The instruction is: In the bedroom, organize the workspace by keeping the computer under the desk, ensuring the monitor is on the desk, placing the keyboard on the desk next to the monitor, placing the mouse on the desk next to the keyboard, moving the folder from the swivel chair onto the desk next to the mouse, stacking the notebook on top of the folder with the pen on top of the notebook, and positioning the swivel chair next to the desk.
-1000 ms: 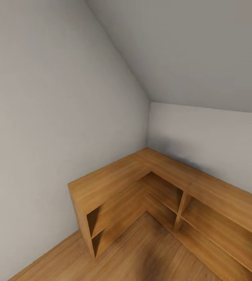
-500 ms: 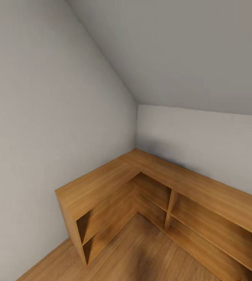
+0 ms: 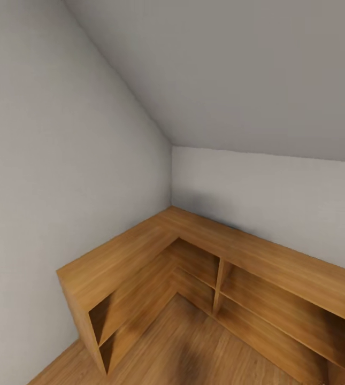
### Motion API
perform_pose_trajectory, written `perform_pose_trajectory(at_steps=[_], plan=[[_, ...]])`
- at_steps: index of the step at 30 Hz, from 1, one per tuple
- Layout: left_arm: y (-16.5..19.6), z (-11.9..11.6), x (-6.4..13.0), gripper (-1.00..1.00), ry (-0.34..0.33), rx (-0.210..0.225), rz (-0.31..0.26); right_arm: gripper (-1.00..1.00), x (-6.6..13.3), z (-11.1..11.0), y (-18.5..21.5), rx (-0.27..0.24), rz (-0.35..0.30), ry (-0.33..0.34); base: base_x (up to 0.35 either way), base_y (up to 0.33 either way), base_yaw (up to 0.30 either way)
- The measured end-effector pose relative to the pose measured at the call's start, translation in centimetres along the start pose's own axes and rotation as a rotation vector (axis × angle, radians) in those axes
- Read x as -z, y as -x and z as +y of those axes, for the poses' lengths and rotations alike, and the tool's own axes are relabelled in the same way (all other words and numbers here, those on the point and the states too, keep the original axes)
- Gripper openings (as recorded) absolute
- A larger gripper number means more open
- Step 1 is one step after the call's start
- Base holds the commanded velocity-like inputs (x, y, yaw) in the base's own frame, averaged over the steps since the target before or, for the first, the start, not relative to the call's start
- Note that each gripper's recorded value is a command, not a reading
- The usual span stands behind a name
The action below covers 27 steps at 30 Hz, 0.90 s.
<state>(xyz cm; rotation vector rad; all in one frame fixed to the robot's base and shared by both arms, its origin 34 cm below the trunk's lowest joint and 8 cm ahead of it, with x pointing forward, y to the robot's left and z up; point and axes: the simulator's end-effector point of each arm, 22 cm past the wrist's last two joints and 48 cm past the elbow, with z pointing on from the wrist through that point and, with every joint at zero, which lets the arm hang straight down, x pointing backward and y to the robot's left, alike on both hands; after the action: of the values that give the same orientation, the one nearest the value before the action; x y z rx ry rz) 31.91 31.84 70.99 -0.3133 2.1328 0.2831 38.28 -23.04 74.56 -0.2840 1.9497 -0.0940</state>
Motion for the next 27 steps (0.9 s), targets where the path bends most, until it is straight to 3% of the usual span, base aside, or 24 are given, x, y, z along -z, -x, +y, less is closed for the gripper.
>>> perform_pose_trajectory(at_steps=[10,19,27], plan=[[0.1,0.0,0.0,1.00,-0.001,0.001,-0.002,1.00,-0.1,1.4,0.4,-0.023,0.003,-0.001,0.000,0.000,-0.019],[0.1,0.0,0.0,1.00,0.000,0.001,-0.002,1.00,-0.1,1.6,0.1,-0.019,0.015,0.004,0.113,0.159,-0.244],[0.1,0.0,0.0,1.00,-0.001,0.001,-0.001,1.00,-0.1,1.6,0.1,-0.020,0.016,0.003,0.081,0.032,-0.269]])
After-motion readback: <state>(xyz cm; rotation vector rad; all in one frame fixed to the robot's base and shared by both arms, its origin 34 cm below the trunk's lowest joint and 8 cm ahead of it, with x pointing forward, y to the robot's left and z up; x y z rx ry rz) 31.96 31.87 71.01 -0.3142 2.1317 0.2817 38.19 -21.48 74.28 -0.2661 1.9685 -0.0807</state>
